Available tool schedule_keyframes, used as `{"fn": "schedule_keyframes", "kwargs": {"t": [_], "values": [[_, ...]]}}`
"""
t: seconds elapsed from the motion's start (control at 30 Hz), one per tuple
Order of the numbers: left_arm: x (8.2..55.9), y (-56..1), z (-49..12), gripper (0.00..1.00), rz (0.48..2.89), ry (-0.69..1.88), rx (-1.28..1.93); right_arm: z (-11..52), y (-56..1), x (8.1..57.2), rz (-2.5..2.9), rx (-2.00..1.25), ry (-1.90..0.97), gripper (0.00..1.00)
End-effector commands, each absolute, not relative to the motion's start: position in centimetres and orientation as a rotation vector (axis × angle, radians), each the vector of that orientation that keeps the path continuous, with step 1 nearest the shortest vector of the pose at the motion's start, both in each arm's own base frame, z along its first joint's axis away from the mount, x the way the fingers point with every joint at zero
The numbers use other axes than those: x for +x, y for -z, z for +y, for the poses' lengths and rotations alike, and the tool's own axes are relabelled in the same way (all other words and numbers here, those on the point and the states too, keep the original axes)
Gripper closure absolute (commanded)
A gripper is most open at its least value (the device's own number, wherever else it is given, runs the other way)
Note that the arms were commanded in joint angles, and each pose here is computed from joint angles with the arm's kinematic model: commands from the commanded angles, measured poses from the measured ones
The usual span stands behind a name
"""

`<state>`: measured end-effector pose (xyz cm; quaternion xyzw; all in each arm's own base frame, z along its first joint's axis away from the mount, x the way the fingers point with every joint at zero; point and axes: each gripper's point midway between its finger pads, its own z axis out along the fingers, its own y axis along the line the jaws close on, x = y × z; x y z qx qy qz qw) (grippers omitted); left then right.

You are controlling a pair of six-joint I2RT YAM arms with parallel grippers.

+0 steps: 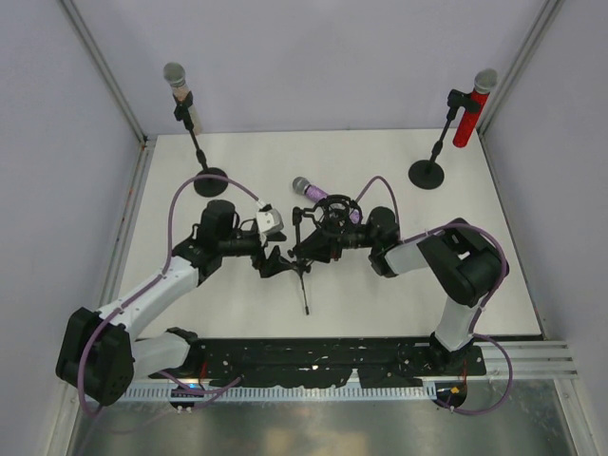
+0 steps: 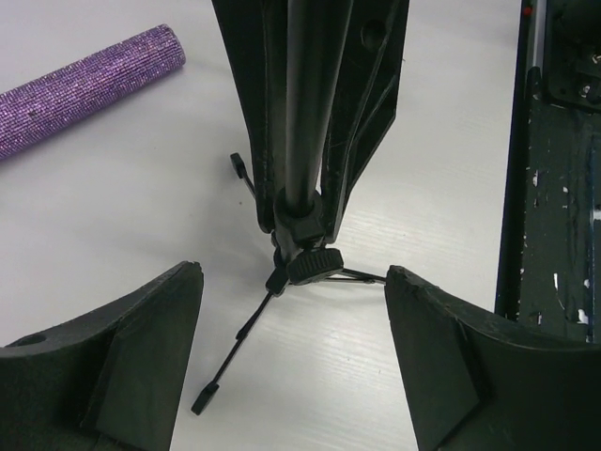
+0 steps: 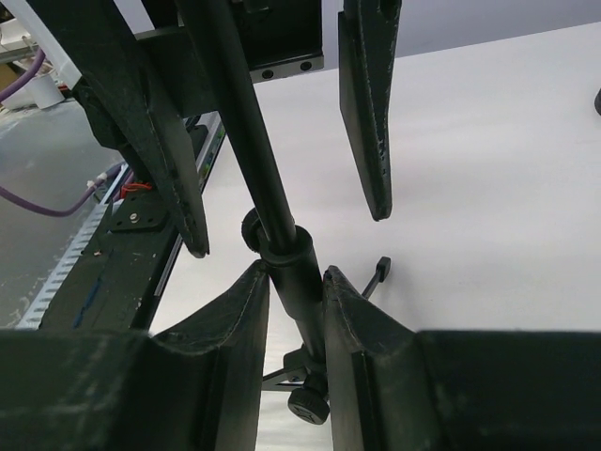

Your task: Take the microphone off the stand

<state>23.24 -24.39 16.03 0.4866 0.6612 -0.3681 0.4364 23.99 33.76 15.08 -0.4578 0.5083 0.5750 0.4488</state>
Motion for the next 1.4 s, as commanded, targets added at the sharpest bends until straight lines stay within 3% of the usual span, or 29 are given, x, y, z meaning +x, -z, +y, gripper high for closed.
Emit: {"fn": "schedule_keyframes", "kwargs": {"t": [0.0, 0.2, 0.33, 0.67, 0.73, 0.9, 1.0, 1.2, 1.37], "values": [[24.4, -17.6, -24.9, 0.2, 1.554, 0.821, 1.209, 33.6, -17.0, 25.1, 1.183, -1.08, -1.335, 0.76], [25.8, -18.3, -24.6, 0.25, 1.537, 0.746, 1.142, 33.5, -17.1, 25.7, 1.19, -1.05, -1.294, 0.77], [25.9, -18.7, -24.6, 0.44, 1.521, 0.735, 1.132, 33.4, -17.3, 25.8, 1.189, -1.039, -1.274, 0.76], [24.4, -18.4, -25.3, 0.51, 1.509, 0.835, 1.19, 33.6, -17.4, 25.6, 1.177, -1.05, -1.267, 0.76], [24.2, -18.2, -25.5, 0.58, 1.519, 0.862, 1.199, 33.6, -17.2, 25.6, 1.179, -1.054, -1.26, 0.76], [23.4, -17.5, -25.9, 0.9, 1.557, 0.938, 1.218, 33.5, -16.9, 25.6, 1.174, -1.064, -1.237, 0.76], [22.8, -17.4, -26.1, 0.97, 1.579, 1.009, 1.211, 33.4, -16.9, 25.6, 1.166, -1.069, -1.229, 0.76], [22.0, -18.0, -26.2, 0.99, 1.627, 1.226, 1.137, 33.2, -16.4, 25.1, 1.141, -1.096, -1.212, 0.76], [21.9, -17.9, -26.2, 0.94, 1.734, 1.4, 1.026, 33.1, -16.2, 25.1, 1.132, -1.105, -1.198, 0.76]]}}
